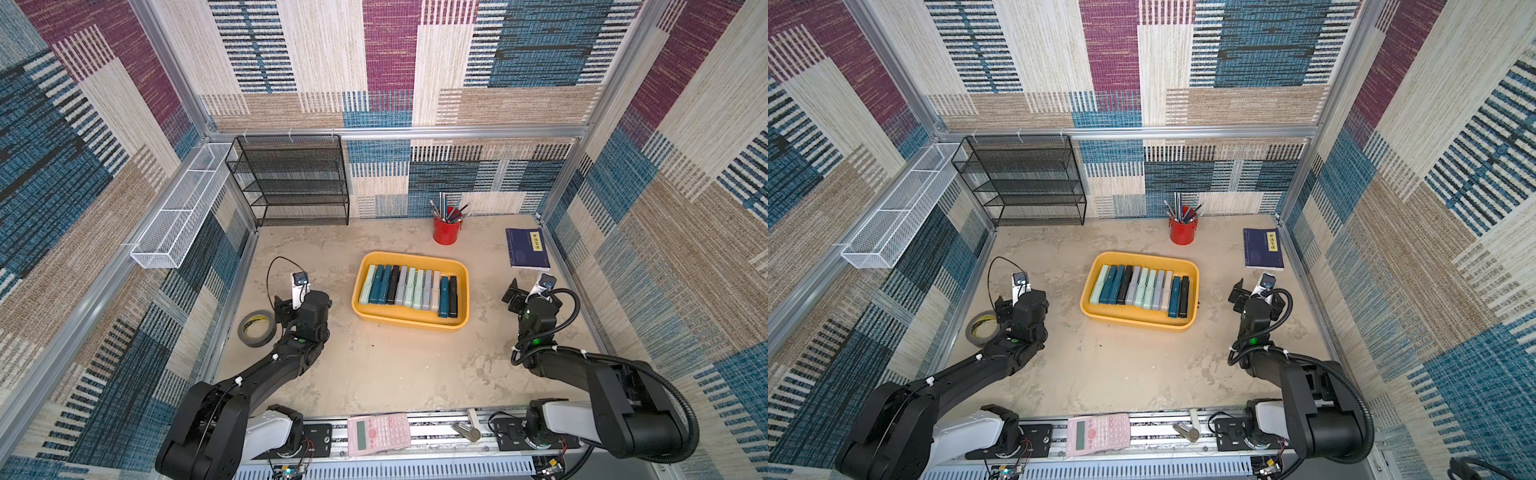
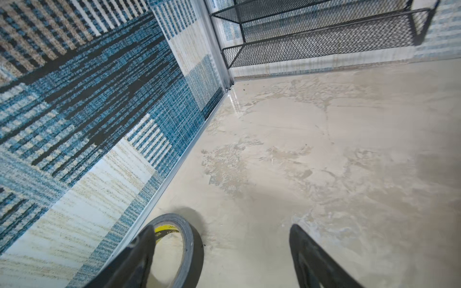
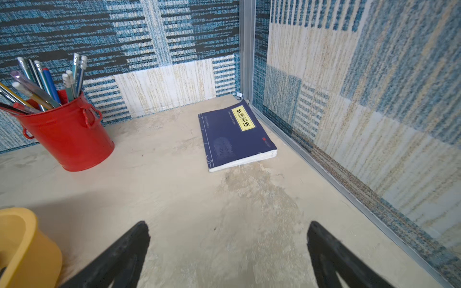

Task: Put the pruning pliers into the storage box
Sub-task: Reset both arms

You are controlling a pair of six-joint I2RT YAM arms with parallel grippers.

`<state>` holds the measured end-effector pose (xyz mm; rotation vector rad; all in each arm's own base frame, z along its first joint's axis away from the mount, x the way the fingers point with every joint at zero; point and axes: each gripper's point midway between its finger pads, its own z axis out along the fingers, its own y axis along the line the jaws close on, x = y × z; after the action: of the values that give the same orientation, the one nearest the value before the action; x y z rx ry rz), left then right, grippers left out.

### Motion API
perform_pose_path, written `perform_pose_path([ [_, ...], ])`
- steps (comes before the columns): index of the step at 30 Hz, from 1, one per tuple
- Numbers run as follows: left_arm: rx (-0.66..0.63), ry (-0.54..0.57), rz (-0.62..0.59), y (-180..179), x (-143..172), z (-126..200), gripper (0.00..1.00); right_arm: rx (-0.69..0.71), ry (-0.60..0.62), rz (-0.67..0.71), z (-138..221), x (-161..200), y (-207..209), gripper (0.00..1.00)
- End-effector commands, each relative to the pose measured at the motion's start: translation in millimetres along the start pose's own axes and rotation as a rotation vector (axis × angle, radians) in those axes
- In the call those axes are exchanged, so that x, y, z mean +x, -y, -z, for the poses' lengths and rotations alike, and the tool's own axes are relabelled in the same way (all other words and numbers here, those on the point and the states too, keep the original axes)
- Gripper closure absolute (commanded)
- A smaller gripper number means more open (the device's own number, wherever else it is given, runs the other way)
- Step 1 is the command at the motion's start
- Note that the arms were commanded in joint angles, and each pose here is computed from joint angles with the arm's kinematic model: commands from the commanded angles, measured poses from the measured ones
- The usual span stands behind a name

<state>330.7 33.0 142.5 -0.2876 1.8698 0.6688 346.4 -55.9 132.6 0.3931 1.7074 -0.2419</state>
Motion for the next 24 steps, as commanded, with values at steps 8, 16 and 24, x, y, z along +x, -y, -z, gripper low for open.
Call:
perform_pose_path([
  [8,0.224,0.191,0.059,38,-7,-27,0.0,-0.221,0.156,0.04,-4,-24,-42,0.01],
  [16,0.386,0.01,0.131,48,14,-64,0.0,-0.273,0.166,0.044,0,-17,-45,0.01],
  [24,0.41,0.001,0.154,46,15,-64,0.0,-0.257,0.172,0.034,-1,-18,-42,0.01],
])
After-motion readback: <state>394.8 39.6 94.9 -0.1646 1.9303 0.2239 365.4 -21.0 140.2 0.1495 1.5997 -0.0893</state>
